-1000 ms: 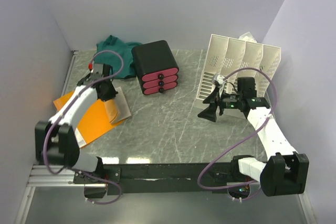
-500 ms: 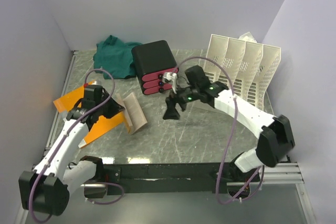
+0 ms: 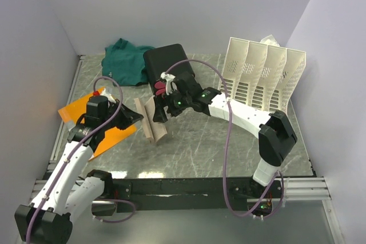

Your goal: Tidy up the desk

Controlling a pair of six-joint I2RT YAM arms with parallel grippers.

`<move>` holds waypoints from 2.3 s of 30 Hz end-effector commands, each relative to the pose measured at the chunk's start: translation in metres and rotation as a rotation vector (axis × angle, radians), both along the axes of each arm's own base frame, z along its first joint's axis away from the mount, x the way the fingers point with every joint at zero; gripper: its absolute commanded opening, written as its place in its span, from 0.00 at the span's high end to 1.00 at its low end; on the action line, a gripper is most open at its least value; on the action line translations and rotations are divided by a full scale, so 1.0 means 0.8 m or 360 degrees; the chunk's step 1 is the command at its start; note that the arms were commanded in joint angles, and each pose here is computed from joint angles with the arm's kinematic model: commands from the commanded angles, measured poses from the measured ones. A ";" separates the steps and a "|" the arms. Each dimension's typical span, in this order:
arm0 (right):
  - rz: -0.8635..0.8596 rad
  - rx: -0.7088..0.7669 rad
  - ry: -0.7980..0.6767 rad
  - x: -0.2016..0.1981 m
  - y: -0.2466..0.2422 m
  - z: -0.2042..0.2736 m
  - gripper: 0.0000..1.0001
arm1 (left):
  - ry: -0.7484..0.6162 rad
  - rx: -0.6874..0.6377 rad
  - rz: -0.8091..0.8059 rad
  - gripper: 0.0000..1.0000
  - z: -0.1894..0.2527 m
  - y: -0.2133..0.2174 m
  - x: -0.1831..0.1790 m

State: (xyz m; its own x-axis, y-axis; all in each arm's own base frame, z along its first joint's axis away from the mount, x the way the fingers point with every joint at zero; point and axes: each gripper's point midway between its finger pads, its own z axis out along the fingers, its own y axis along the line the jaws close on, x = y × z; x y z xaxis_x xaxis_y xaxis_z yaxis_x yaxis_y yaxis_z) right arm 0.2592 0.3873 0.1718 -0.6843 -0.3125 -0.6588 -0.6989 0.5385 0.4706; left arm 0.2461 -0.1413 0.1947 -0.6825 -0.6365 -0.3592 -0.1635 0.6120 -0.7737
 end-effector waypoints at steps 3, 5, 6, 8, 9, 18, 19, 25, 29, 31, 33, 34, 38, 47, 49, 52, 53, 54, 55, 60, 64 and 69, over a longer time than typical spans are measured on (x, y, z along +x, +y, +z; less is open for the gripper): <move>-0.0061 0.0055 -0.0006 0.006 0.025 0.011 0.12 | -0.0194 -0.0137 -0.0112 0.99 0.051 -0.024 -0.002; -0.0050 0.0057 0.0004 0.004 0.025 0.009 0.24 | -0.0217 -0.0153 -0.0129 0.99 0.058 -0.027 -0.005; -0.0010 0.0070 0.0013 -0.002 0.026 0.011 0.43 | -0.0230 -0.0159 -0.0145 0.99 0.061 -0.030 -0.007; 0.0033 0.0097 0.0012 -0.009 0.026 0.017 0.68 | -0.0248 -0.0181 -0.0169 0.99 0.063 -0.034 -0.009; 0.0072 0.0119 0.0021 -0.015 0.026 0.022 0.90 | -0.0253 -0.0188 -0.0182 0.99 0.064 -0.036 -0.011; 0.0263 0.0287 -0.0320 -0.018 -0.059 0.109 1.00 | -0.0620 -0.0249 -0.0411 0.11 0.118 -0.051 -0.034; 0.0399 0.0388 -0.0311 -0.042 -0.073 0.124 1.00 | -0.0693 -0.0254 -0.0423 0.07 0.131 -0.050 -0.039; 0.0601 0.0717 -0.0436 -0.067 -0.151 0.172 1.00 | -0.1047 -0.0299 -0.0703 0.01 0.179 -0.067 -0.065; 0.0835 0.0962 -0.0394 -0.115 -0.176 0.209 1.00 | -0.1205 -0.0413 -0.1000 0.00 0.181 -0.089 -0.086; 0.0871 0.0998 -0.0428 -0.124 -0.182 0.217 1.00 | -0.1278 -0.0418 -0.1100 0.01 0.189 -0.096 -0.091; 0.0919 0.1008 -0.0444 -0.131 -0.185 0.219 1.00 | -0.1302 -0.0378 -0.1171 0.01 0.188 -0.106 -0.090; 0.0928 0.1007 -0.0465 -0.133 -0.187 0.221 1.00 | -0.1325 -0.0363 -0.1173 0.01 0.198 -0.110 -0.088; 0.0958 0.1010 -0.0482 -0.140 -0.190 0.226 1.00 | -0.1327 -0.0389 -0.1307 0.00 0.199 -0.143 -0.099; 0.0943 0.1012 -0.0450 -0.145 -0.189 0.209 1.00 | -0.1405 -0.0514 -0.1433 0.12 0.223 -0.201 -0.121; 0.0924 0.1009 -0.0445 -0.145 -0.189 0.202 1.00 | -0.1414 -0.0533 -0.1447 0.45 0.226 -0.206 -0.119; 0.0894 0.1001 -0.0471 -0.146 -0.189 0.194 1.00 | -0.1393 -0.0491 -0.1442 0.99 0.221 -0.208 -0.113; 0.0872 0.0993 -0.0490 -0.144 -0.189 0.192 1.00 | -0.1390 -0.0465 -0.1425 0.99 0.218 -0.207 -0.110; 0.0843 0.0979 -0.0461 -0.146 -0.190 0.189 0.98 | -0.1403 -0.0439 -0.1406 0.99 0.218 -0.204 -0.110; 0.0827 0.0949 -0.0570 -0.139 -0.191 0.185 0.74 | -0.1407 -0.0371 -0.1411 0.99 0.209 -0.202 -0.108; 0.0494 0.0410 -0.0842 -0.088 -0.218 0.151 0.16 | -0.1466 -0.0037 -0.1395 0.99 0.186 -0.174 -0.110; 0.0510 0.0080 -0.0913 -0.068 -0.243 0.128 0.00 | -0.1461 0.0263 -0.1433 0.99 0.143 -0.149 -0.112; 0.0773 0.0155 -0.0930 -0.111 -0.234 0.130 0.00 | -0.1441 0.0394 -0.1540 0.99 0.112 -0.137 -0.120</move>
State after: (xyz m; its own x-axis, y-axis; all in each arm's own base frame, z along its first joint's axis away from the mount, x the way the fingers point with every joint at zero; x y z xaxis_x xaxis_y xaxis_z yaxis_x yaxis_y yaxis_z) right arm 0.1991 0.2056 0.2910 -0.0976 -0.3143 -0.9443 -0.9782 0.2049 0.0329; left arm 0.1464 -0.2611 0.2951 -0.3773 0.0267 -0.9257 0.8861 0.3010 -0.3525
